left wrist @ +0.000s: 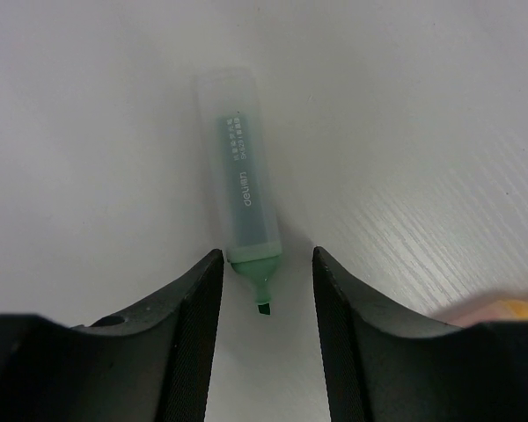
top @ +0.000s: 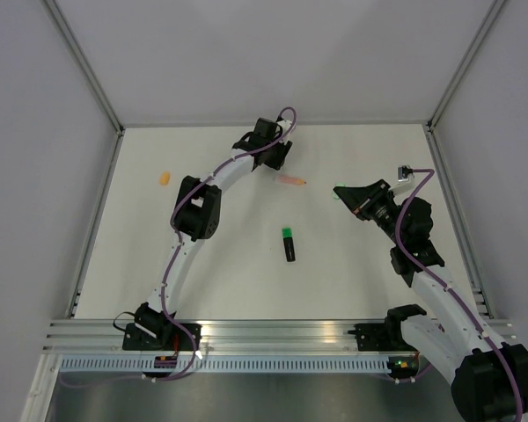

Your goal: Insert the pens into the pen caps

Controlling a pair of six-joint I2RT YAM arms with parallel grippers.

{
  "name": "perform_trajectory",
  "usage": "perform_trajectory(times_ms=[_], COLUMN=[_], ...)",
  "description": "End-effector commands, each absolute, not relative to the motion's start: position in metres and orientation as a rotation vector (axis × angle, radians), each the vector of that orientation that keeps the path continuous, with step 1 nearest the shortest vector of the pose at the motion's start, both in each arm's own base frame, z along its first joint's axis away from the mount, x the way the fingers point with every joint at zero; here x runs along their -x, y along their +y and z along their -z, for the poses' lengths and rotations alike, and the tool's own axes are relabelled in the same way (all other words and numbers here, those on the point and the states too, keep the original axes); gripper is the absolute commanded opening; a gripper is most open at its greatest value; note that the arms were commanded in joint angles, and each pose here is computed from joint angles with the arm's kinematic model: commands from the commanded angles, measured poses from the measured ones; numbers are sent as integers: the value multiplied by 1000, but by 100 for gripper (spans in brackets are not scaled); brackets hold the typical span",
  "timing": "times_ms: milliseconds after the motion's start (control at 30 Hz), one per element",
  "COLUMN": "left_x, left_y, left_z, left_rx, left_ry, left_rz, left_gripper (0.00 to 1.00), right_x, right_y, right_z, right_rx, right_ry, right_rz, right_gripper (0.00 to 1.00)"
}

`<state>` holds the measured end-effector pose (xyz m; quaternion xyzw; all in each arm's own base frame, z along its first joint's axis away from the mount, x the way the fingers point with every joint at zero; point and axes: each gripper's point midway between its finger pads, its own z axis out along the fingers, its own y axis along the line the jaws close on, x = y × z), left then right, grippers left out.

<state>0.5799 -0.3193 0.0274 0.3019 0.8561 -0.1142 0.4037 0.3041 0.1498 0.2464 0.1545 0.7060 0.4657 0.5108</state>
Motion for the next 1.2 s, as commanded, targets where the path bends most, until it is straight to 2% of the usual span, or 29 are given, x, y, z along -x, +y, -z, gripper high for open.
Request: perform_trajectory(times_ms=[0, 100, 200, 367, 567, 633, 700, 733, 800, 867, 900, 933, 1167], left_x=[-595, -596, -599, -600, -591, -584, -580, -573, -563, -542, -535, -517, -431], left_y=[-327, -327, -325, -325, -321, -314, -310, -296, -285, -257, -249, -233, -196], left_z=[-71, -73, -74, -74, -74, -62, -77, -63, -81, -64, -87, -68, -69], left_rx=[-705, -701, -683, -679, -662, -638, -576, -528, -397, -264, -215, -179, 35], left_ry=[2066, 2062, 2058, 2054, 2075, 2107, 2099, 2148, 2164, 2236, 2209, 2244, 2254], left_rz=[282, 278, 264, 264, 272, 257, 266, 205, 205, 116, 113, 62, 126], left_gripper=[50, 46, 33, 27, 3, 2, 2, 2, 2, 2, 2, 2, 3], right_x=[-305, -305, -305, -306, -306, -305, -305, -304, -303, -301, -301, -300, -297], right_y=[147, 146, 146, 146, 146, 147, 148, 149, 150, 151, 151, 151, 154], right_z=[-256, -256, -254, -254, -254, -255, -256, -257, -259, -260, -260, -261, -265], right_rx=[-375, -380, -385, -384, -386, -384, -380, -378, -373, -368, -366, -368, -358], right_ry=[1653, 1653, 1656, 1654, 1655, 1655, 1652, 1654, 1650, 1648, 1646, 1642, 1633], right_rz=[-1119, -1118, -1119, -1117, -1115, -1122, -1134, -1141, -1152, -1163, -1166, -1172, -1202], right_gripper=[0, 0, 0, 0, 0, 0, 0, 0, 0, 0, 0, 0, 0])
